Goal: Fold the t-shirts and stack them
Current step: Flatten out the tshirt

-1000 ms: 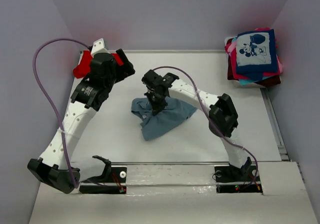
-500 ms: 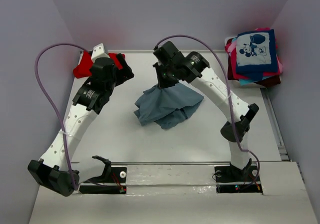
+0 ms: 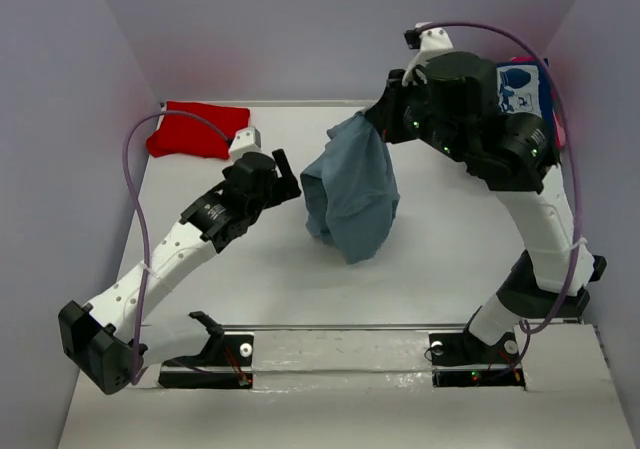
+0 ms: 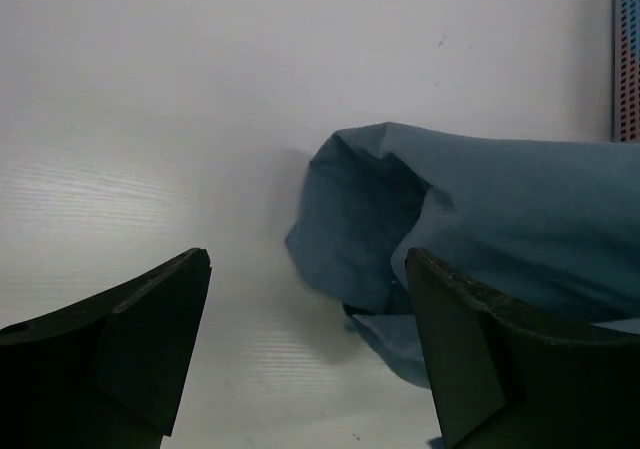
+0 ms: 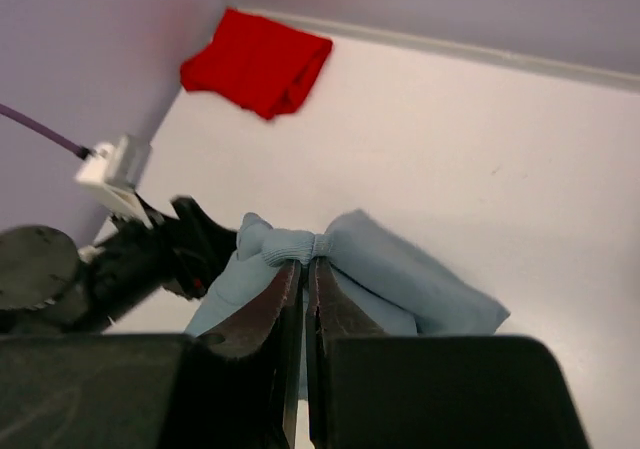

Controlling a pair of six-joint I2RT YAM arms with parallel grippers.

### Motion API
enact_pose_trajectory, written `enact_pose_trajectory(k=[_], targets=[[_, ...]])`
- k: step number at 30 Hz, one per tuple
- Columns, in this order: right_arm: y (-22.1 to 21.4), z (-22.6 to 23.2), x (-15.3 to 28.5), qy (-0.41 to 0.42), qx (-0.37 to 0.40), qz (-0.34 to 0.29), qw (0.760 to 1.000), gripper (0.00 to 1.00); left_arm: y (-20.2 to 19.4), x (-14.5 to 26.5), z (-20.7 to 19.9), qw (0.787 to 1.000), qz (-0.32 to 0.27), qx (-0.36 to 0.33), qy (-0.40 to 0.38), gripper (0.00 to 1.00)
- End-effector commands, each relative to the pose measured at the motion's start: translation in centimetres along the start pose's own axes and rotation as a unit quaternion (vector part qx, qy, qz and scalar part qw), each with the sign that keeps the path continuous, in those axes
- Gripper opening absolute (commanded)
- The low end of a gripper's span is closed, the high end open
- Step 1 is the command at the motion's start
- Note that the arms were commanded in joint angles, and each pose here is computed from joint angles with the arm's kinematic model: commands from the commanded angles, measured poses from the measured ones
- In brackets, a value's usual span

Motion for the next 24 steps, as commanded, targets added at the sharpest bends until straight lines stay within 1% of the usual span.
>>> enact_pose_trajectory(k=[1,3,6,7,8,10,12,14,16,18,20,21,23,24], targets=[[6.6,0.0,4.8,0.033,-0.006,-0.151,0.988,0.07,-0.8,0.7,-0.7,0.998,-0.029,0.055,0.013,0.89],[7.3,-0.2,5.5,0.034,-0.005,-0.165,0.986,0.07,-0.7,1.3,-0.7,0.997,-0.033,0.074,0.014,0.89],[9.1,0.1,6.6,0.045,-0.002,-0.204,0.978,0.07,0.2,2.3,-0.4,0.995,-0.057,0.083,0.017,0.89],[9.5,0.1,6.9,0.05,-0.003,-0.215,0.975,0.07,0.6,2.5,-0.3,0.994,-0.063,0.083,0.02,0.89],[10.7,0.1,8.3,0.062,-0.012,-0.247,0.967,0.07,1.3,2.9,-0.3,0.994,-0.073,0.077,0.021,0.89],[11.5,0.1,8.9,0.066,-0.003,-0.271,0.96,0.07,1.8,3.2,-0.2,0.994,-0.081,0.071,0.023,0.9],[12.1,0.1,9.6,0.07,0.0,-0.286,0.956,0.07,1.7,3.2,0.0,0.994,-0.081,0.062,0.023,0.9],[13.3,0.2,11.2,0.088,-0.003,-0.324,0.942,0.07,1.1,3.0,0.0,0.995,-0.074,0.056,0.019,0.9],[14.0,0.6,11.7,0.101,0.001,-0.355,0.929,0.07,0.5,2.8,0.2,0.997,-0.063,0.049,0.02,0.91],[15.1,0.4,12.6,0.092,0.005,-0.376,0.922,0.07,-0.5,2.5,0.8,0.997,-0.056,0.043,0.027,0.91],[15.6,0.4,12.4,0.086,0.009,-0.378,0.922,0.07,-1.4,2.2,1.2,0.998,-0.048,0.04,0.029,0.92],[15.7,0.4,11.9,0.075,0.024,-0.379,0.922,0.07,-1.4,2.3,1.3,0.997,-0.05,0.045,0.025,0.92],[16.0,1.0,12.0,0.086,0.024,-0.389,0.917,0.07,-2.1,2.1,1.7,0.997,-0.046,0.047,0.028,0.92],[15.6,1.9,10.8,0.097,0.031,-0.375,0.921,0.07,-2.1,2.2,1.7,0.997,-0.048,0.052,0.025,0.92]])
Point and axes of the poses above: each gripper's point midway between its finger pads, its own x axis back along the fingers, its own z axis along the line the jaws close on, y = z × x, the point moved 4 cm from there along x, back along the fingers, and after that the axes turned 3 degrees about -x, right-handed, at the moved point
